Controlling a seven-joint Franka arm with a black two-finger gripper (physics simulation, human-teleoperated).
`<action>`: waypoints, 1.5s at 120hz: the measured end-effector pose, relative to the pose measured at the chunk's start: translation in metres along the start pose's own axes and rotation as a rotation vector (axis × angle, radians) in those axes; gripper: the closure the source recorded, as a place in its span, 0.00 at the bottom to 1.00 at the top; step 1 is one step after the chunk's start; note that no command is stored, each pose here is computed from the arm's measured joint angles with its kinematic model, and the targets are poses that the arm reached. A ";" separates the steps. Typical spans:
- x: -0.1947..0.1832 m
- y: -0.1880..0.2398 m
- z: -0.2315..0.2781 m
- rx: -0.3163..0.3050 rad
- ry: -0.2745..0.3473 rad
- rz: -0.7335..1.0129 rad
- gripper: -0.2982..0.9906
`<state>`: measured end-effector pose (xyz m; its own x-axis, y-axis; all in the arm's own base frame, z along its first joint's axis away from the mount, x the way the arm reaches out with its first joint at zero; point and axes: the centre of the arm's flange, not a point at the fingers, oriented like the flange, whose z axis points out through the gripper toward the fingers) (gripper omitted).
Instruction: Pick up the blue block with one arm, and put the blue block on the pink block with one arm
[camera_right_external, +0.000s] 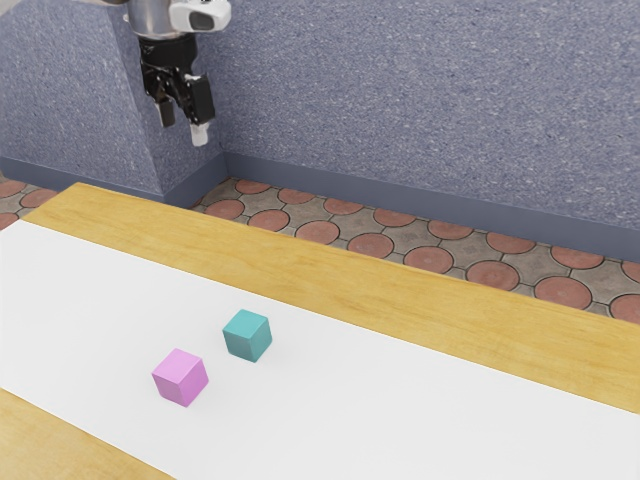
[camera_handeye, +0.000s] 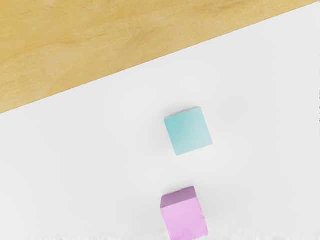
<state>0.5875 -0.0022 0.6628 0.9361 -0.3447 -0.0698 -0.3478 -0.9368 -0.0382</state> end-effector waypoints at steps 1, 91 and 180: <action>0.000 0.000 0.000 0.000 -0.002 0.006 0.23; 0.108 0.032 0.135 0.013 -0.126 0.335 0.23; 0.104 0.010 0.221 0.117 0.155 0.001 0.23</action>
<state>0.6696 -0.0340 0.4348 0.9295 -0.3591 0.0843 -0.3438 -0.9262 -0.1549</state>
